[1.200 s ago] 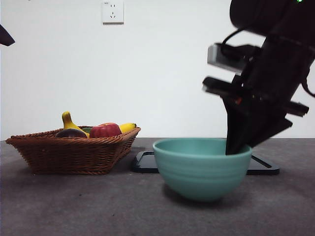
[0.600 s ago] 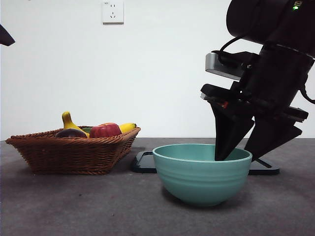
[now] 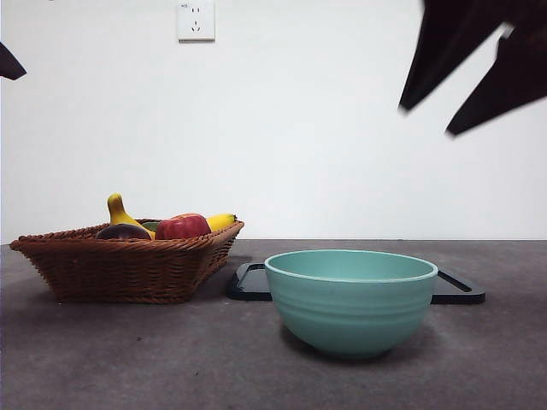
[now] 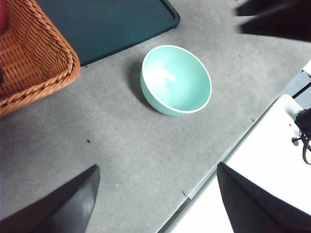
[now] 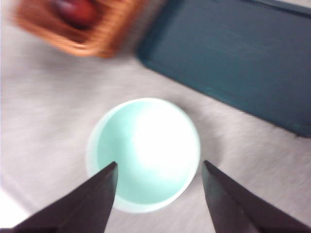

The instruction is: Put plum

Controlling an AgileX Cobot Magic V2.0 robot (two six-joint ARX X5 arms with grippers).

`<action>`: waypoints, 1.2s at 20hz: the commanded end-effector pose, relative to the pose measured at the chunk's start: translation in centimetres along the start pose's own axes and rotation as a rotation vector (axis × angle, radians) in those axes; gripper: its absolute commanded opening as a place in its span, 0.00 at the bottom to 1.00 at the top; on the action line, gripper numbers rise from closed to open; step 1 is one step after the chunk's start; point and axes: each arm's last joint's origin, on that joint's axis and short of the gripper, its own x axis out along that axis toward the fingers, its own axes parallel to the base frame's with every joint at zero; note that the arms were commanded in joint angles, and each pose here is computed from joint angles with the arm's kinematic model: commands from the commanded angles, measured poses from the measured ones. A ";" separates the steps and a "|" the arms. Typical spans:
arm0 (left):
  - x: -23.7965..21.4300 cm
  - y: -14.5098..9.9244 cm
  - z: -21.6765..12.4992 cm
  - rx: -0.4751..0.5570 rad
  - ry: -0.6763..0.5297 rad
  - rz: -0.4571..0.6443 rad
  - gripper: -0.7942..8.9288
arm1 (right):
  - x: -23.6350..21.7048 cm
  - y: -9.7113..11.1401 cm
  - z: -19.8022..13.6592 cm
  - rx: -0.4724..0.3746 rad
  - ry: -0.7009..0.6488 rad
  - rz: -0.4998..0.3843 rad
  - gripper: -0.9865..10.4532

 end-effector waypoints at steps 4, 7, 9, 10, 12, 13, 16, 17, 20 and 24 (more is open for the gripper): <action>-0.1 -0.1 0.3 0.019 -0.006 -0.009 0.46 | -4.8 0.9 -1.9 -0.022 -0.033 0.103 0.33; -0.1 -0.1 0.3 0.019 -0.007 -0.009 0.46 | -6.3 1.0 -2.8 -0.026 -0.043 0.123 0.33; -0.1 -0.1 0.3 0.018 -0.007 -0.009 0.46 | -6.6 1.0 -3.0 -0.027 -0.049 0.124 0.33; -0.1 -0.1 0.3 0.019 -0.007 -0.009 0.46 | -6.6 1.0 -3.0 -0.027 -0.047 0.123 0.33; -0.1 -0.1 0.3 0.018 -0.006 -0.009 0.46 | -6.5 1.0 -3.1 -0.023 -0.032 0.119 0.33; -0.1 -0.1 0.3 0.015 -0.006 -0.009 0.46 | -6.5 1.0 -3.2 -0.023 -0.029 0.119 0.33; -0.1 -0.1 0.3 0.015 -0.006 -0.009 0.46 | -6.5 1.0 -3.2 -0.023 -0.031 0.119 0.33; -0.1 -0.1 0.3 0.015 -0.006 -0.009 0.46 | -6.5 1.0 -3.2 -0.023 -0.031 0.119 0.33; -0.1 -0.1 0.3 0.015 -0.006 -0.009 0.45 | -6.5 1.0 -3.2 -0.023 -0.031 0.119 0.32; -0.1 -0.1 0.3 0.015 -0.007 -0.009 0.08 | -6.5 0.9 -3.2 -0.023 -0.022 0.116 0.09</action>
